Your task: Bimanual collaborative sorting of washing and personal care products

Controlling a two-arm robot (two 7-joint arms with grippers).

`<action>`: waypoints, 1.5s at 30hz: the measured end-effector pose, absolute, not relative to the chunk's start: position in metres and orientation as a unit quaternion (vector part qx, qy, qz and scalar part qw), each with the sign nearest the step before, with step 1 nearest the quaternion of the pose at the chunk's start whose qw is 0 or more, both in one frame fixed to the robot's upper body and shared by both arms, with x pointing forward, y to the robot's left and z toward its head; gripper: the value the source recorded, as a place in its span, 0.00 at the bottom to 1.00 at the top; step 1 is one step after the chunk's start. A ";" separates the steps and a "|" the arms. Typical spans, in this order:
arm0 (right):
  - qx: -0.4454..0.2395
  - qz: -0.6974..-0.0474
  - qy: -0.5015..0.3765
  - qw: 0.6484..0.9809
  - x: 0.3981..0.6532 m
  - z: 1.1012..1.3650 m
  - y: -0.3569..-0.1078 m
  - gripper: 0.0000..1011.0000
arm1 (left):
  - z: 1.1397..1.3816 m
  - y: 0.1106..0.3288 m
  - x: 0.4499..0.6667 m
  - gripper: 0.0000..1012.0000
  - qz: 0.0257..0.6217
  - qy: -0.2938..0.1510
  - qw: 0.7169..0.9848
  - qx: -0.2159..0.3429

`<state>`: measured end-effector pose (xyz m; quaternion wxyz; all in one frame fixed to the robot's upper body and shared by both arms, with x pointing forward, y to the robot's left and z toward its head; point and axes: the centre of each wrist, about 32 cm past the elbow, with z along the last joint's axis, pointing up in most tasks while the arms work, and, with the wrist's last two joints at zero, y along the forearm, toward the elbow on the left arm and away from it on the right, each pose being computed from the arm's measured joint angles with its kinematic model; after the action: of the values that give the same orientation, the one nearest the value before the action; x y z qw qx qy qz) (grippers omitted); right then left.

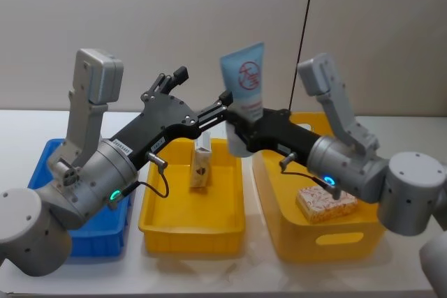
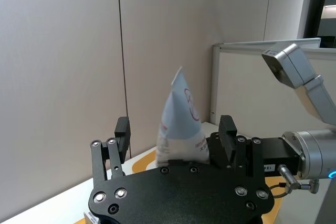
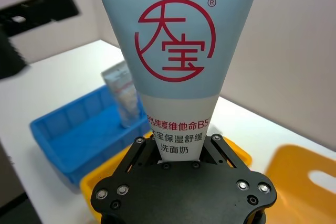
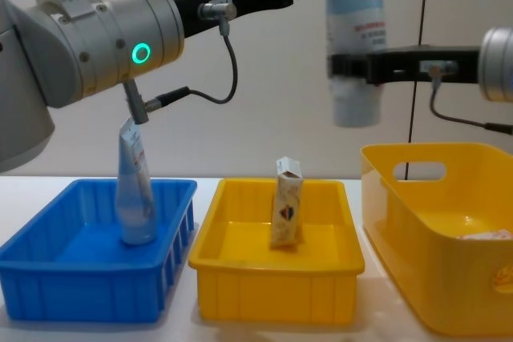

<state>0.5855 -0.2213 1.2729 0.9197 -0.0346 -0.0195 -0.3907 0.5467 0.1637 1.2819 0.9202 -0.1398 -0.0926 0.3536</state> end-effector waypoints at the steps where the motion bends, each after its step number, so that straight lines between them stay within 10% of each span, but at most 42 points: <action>1: -0.036 -0.402 -0.018 0.915 0.584 1.272 -0.224 0.18 | 1.282 0.164 0.547 0.99 0.354 -0.093 0.920 -0.140; 20: -0.066 -0.529 0.020 0.846 0.561 1.255 -0.269 0.18 | 1.282 0.164 0.547 0.99 0.354 -0.092 0.920 -0.140; 45: -0.087 -0.592 0.069 0.798 0.549 1.236 -0.307 0.98 | 1.282 0.164 0.547 0.99 0.354 -0.092 0.920 -0.140</action>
<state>0.5494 -0.3069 1.2356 0.7984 -0.0868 0.0685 -0.5919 0.5467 0.1637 1.2819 0.9202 -0.1397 -0.0924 0.3538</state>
